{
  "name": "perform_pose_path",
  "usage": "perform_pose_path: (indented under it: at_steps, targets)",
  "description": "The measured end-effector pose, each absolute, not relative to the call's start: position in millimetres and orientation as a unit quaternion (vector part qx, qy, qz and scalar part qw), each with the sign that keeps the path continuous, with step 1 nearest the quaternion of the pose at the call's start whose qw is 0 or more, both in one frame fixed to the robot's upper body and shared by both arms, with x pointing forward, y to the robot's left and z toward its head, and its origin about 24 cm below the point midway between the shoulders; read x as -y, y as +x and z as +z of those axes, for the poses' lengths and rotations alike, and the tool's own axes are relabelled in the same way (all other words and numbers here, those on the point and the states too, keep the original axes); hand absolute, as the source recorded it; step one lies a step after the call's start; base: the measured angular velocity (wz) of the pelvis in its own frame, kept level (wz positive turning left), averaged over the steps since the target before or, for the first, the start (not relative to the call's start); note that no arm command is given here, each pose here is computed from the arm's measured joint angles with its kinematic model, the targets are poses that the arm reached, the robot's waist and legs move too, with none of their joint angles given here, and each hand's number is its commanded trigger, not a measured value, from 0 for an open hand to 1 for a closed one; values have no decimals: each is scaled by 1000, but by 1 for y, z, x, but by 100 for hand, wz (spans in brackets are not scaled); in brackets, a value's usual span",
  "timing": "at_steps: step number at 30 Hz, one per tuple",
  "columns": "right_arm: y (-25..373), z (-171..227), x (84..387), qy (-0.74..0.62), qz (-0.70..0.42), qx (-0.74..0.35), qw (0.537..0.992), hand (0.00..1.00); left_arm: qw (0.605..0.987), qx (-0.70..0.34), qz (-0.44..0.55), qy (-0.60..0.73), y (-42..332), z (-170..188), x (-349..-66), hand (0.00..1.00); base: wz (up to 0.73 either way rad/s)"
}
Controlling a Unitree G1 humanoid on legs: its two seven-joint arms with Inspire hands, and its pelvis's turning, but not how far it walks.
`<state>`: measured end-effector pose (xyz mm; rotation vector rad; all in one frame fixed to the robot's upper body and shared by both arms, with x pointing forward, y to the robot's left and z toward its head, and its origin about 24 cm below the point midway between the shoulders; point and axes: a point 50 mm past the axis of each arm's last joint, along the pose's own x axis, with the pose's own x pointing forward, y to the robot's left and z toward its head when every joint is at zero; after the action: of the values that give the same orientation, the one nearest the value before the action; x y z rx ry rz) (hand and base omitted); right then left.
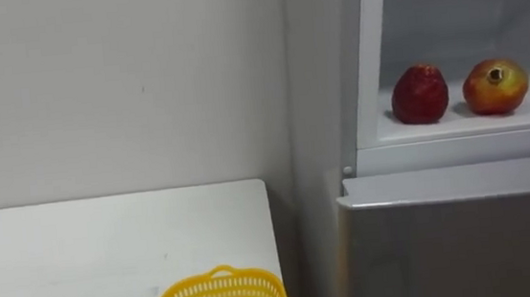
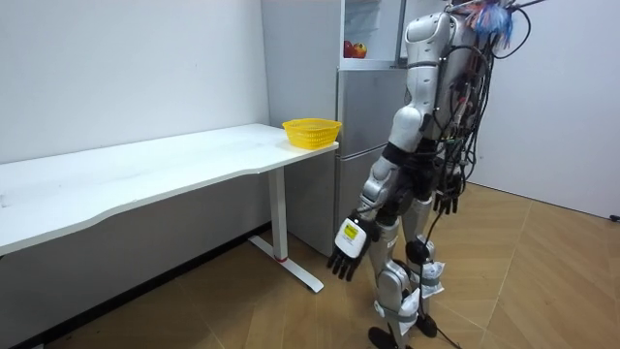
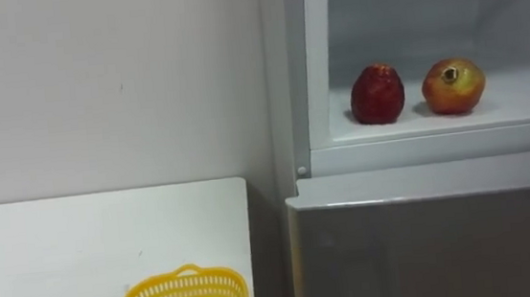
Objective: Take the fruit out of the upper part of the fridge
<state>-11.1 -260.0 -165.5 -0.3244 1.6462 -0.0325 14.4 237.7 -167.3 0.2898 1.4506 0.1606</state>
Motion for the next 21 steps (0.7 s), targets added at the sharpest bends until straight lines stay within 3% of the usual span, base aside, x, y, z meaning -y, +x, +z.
perform_pose_path:
  at_steps: [7,13,21]
  targets:
    - [-5,-168,252,-142,-30,-722,676,0,736,-650,11,189,33,-167,-234,0,-10]
    - [13,-170,242,-98,-93,-688,713,0,734,-651,3,193,32,-168,-233,0,-8]
    - [84,-149,250,-49,-183,-529,827,0,749,-631,-6,203,37,-167,-233,0,-6]
